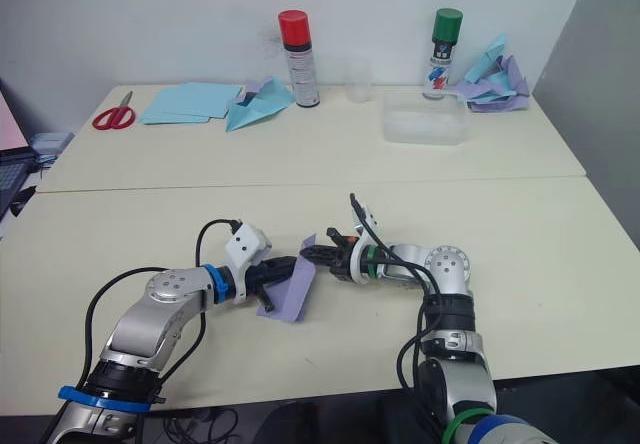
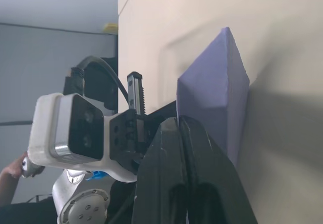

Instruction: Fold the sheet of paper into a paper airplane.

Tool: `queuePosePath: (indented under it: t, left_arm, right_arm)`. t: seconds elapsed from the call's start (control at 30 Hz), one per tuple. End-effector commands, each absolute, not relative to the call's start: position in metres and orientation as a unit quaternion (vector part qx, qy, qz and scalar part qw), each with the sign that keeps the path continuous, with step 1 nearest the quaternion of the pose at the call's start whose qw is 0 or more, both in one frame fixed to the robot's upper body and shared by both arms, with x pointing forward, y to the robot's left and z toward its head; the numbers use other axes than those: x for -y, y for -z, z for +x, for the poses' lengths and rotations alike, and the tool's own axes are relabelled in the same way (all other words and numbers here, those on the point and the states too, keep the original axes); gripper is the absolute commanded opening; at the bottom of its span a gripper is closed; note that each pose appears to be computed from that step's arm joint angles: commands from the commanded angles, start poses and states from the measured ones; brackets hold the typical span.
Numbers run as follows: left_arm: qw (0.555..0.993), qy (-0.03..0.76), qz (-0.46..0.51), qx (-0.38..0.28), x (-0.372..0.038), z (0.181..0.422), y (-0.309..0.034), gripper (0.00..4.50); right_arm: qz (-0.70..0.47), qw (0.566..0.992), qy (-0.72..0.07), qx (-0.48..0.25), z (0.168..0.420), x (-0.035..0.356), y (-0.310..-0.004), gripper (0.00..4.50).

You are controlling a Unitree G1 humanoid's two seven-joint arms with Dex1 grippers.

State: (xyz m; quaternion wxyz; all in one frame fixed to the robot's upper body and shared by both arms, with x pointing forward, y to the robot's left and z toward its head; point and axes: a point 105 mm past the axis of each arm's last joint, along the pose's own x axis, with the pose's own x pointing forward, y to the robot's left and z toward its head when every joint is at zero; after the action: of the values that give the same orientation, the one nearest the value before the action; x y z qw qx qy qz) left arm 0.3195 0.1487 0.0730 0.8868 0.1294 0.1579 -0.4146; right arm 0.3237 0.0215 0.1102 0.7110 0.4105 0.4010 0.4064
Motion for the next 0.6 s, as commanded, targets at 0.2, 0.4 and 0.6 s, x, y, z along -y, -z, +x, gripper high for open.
queuePosePath:
  t: [0.2,0.4,0.6]
  left_arm:
    - [0.876,0.408,0.134,-0.219,-0.157,0.311,-0.044,0.00]
    - [0.877,0.406,0.134,-0.219,-0.160,0.312,-0.043,0.00]
    - [0.877,0.406,0.134,-0.218,-0.160,0.313,-0.044,0.00]
  right_arm:
    - [0.406,0.704,-0.440,-0.384,0.320,-0.028,-0.128,0.90]
    - [0.402,0.706,-0.444,-0.379,0.317,-0.010,-0.134,1.57]
    - [0.424,0.694,-0.462,-0.354,0.313,-0.002,-0.151,1.57]
